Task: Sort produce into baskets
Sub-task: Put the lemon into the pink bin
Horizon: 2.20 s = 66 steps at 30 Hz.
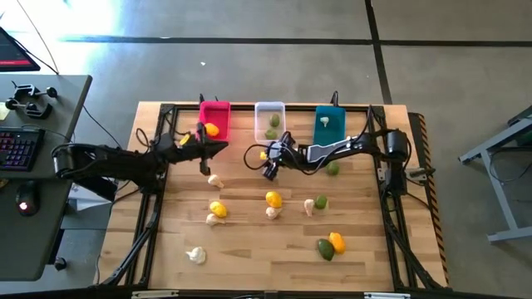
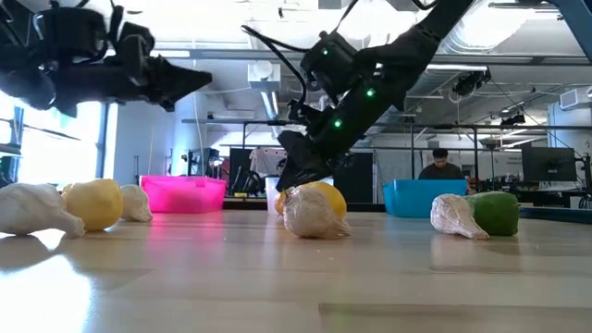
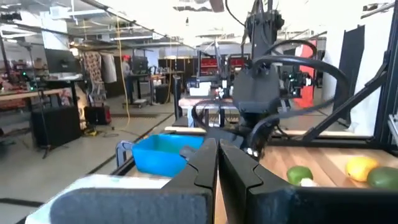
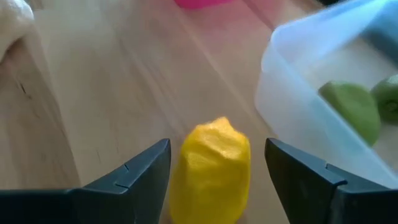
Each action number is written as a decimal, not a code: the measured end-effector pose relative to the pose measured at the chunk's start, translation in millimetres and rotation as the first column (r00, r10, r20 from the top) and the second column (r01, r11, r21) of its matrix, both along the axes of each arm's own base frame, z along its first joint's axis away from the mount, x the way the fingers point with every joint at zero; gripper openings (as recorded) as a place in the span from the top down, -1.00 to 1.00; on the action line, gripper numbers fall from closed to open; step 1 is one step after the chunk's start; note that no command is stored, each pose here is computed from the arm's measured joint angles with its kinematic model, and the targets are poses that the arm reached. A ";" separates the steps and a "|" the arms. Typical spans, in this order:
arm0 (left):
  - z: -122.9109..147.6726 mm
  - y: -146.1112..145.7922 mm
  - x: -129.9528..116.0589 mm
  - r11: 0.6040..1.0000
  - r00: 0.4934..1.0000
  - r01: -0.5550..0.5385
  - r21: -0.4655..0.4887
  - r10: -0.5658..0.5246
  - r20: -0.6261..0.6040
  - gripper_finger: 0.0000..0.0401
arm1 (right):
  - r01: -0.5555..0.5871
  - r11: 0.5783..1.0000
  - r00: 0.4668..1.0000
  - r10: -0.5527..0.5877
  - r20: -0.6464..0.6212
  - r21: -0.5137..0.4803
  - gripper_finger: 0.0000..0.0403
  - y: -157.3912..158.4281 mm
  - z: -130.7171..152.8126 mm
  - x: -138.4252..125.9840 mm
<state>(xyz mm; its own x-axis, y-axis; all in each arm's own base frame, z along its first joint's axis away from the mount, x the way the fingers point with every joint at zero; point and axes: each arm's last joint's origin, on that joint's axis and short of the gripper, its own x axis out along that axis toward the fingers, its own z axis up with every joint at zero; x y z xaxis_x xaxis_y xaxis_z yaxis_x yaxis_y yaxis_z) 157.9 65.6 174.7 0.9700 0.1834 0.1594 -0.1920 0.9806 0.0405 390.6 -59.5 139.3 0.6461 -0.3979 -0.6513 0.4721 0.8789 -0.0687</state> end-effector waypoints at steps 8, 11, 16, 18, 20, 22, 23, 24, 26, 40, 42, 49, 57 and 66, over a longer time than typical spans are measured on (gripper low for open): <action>-11.9 -5.7 -7.4 1.000 1.000 -0.005 -0.026 0.005 -0.018 1.00 | -0.044 0.991 0.999 0.047 -0.023 0.125 -0.07 -8.5 -4.4 -4.3; -12.1 -7.3 -6.6 1.000 1.000 0.000 -0.002 0.000 -0.024 1.00 | -0.066 0.985 0.997 0.069 -0.013 0.158 0.07 -10.9 -4.5 -4.5; -10.3 -7.7 -6.7 1.000 1.000 -0.001 0.003 0.001 -0.007 1.00 | -0.111 0.978 0.994 0.113 -0.001 0.178 0.40 -9.6 -4.0 -3.6; -9.4 -7.7 -6.8 1.000 1.000 -0.001 0.007 0.001 0.001 1.00 | -0.124 0.975 0.992 0.125 0.007 0.184 0.50 -9.4 -2.8 -2.5; -8.5 -7.8 -7.0 1.000 1.000 -0.002 0.012 0.002 0.010 1.00 | -0.135 0.974 0.991 0.133 0.022 0.180 0.55 -9.0 2.4 1.7; -5.3 -7.8 -7.9 1.000 0.999 -0.004 0.023 0.003 0.038 1.00 | -0.158 0.972 0.987 0.148 0.069 0.172 0.56 -9.5 11.6 8.6; -3.3 -8.0 -8.6 1.000 0.999 -0.006 0.030 0.004 0.054 1.00 | -0.166 0.973 0.983 0.151 0.100 0.162 0.56 -10.1 17.1 12.6; -1.3 -7.9 -9.4 0.999 0.998 -0.011 0.036 0.009 0.070 1.00 | -0.176 0.973 0.979 0.157 0.134 0.147 0.56 -10.8 22.5 16.3; 3.0 -7.3 -11.7 0.998 0.994 -0.033 0.046 0.029 0.103 1.00 | -0.194 0.975 0.961 0.167 0.221 0.106 0.56 -12.7 32.1 25.0; 16.6 0.4 -27.5 0.987 0.976 -0.150 0.062 0.138 0.169 1.00 | -0.052 0.999 0.902 0.050 0.430 -0.008 0.56 -85.5 58.3 117.6; 19.0 1.3 -30.2 0.983 0.971 -0.170 0.072 0.154 0.183 1.00 | -0.032 0.999 0.910 0.030 0.413 -0.002 0.56 -99.5 56.7 127.9; 20.5 6.4 -37.1 0.969 0.956 -0.242 0.052 0.229 0.181 1.00 | 0.019 1.000 0.922 -0.024 0.387 0.019 0.56 -138.4 45.6 156.0; 19.5 8.6 -38.8 0.966 0.954 -0.256 0.030 0.247 0.168 1.00 | 0.032 0.994 0.926 -0.070 0.371 0.107 0.56 -160.4 19.2 160.9; 16.5 9.3 -38.1 0.965 0.956 -0.263 0.017 0.259 0.138 1.00 | 0.019 0.992 0.922 -0.067 0.382 0.128 0.44 -164.5 11.7 160.8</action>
